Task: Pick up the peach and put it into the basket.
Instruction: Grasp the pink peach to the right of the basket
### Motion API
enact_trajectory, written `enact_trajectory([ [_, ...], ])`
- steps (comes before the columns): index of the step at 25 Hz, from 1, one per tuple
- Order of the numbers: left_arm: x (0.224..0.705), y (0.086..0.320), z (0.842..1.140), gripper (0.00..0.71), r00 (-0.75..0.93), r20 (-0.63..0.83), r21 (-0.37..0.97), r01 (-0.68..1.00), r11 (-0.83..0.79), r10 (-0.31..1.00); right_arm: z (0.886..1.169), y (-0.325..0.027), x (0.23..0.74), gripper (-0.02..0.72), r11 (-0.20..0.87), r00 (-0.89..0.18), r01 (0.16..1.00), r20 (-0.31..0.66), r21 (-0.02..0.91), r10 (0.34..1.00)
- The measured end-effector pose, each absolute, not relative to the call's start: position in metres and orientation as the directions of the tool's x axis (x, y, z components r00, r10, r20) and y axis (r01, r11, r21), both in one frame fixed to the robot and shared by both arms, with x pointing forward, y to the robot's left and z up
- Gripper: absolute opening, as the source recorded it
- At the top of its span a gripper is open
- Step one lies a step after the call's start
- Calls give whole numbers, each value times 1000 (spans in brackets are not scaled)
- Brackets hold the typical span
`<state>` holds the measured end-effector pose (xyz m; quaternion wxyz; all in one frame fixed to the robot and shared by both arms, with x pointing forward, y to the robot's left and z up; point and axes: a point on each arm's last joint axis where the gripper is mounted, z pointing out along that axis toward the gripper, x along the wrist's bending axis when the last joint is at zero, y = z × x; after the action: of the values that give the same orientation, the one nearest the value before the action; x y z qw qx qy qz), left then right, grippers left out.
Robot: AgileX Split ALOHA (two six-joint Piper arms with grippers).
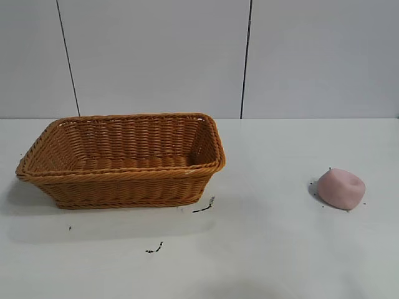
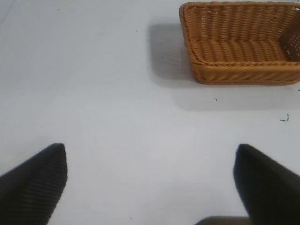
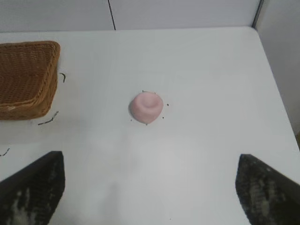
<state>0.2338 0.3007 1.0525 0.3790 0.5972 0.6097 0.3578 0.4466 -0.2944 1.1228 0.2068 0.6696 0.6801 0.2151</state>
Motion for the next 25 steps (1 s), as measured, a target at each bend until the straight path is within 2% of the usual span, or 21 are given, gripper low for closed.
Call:
enact_trajectory([
  [3, 234, 301, 1052, 693, 0, -35, 889, 457, 31, 999, 1106, -294, 496, 687, 29, -30, 875, -7, 484, 1000],
  [6, 234, 301, 1052, 693, 0, -35, 889, 457, 31, 999, 1083, -285, 536, 687, 85, -84, 909, -18, 408, 996],
  [10, 234, 301, 1052, 693, 0, -35, 889, 457, 31, 999, 1050, -276, 573, 687, 117, -118, 928, -19, 354, 993],
  [15, 234, 301, 1052, 693, 0, -35, 889, 457, 31, 999, 993, -274, 601, 687, 117, -118, 958, -10, 264, 993],
  [20, 234, 301, 1052, 693, 0, -35, 889, 457, 31, 999, 942, -272, 619, 687, 117, -118, 967, -7, 225, 993],
  [25, 234, 301, 1052, 693, 0, -35, 889, 457, 31, 999, 912, -272, 627, 687, 118, -119, 972, -6, 202, 993],
])
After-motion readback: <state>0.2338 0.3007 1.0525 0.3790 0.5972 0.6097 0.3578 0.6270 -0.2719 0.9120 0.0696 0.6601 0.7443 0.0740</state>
